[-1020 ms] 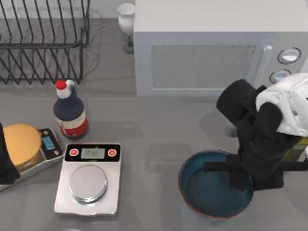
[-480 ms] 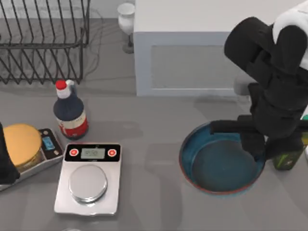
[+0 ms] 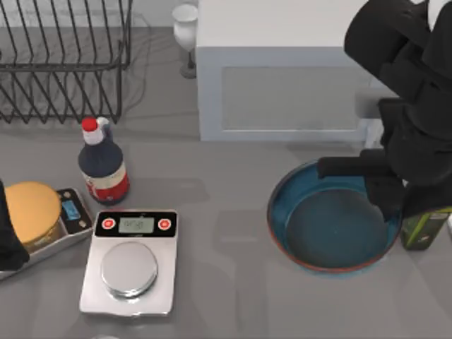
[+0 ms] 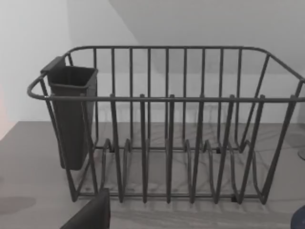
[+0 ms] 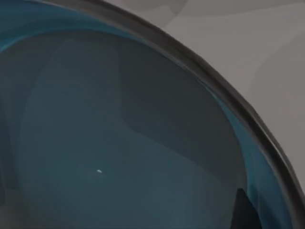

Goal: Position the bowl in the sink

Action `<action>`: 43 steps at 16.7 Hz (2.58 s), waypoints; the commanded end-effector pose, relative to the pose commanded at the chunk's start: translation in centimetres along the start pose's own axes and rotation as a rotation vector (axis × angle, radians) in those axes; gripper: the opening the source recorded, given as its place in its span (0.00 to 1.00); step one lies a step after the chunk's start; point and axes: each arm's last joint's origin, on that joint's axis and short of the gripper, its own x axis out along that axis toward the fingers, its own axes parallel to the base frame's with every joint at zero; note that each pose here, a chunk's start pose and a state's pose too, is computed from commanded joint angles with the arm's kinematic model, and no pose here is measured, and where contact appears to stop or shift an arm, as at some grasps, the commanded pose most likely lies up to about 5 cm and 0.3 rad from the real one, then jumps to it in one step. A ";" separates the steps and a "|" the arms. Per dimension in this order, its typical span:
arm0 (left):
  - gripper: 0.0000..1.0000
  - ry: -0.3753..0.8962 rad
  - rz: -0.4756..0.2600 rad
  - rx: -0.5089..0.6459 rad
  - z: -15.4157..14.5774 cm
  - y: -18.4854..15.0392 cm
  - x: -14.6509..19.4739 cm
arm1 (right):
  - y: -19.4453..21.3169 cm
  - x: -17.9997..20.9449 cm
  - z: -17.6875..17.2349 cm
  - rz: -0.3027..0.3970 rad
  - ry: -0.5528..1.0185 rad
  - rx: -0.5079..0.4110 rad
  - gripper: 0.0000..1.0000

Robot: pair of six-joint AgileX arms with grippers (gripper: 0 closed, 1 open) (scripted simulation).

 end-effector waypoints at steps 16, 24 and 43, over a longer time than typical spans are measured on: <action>1.00 0.000 0.000 0.000 0.0 0.0 0.0 | -16.8 -2.0 10.1 0.433 -0.968 0.078 0.00; 1.00 0.000 0.000 0.000 0.0 0.0 0.0 | -28.1 5.0 6.7 0.152 -1.430 0.022 0.00; 1.00 0.000 0.000 0.000 0.0 0.0 0.0 | -31.2 11.7 4.0 0.007 -1.561 0.006 0.00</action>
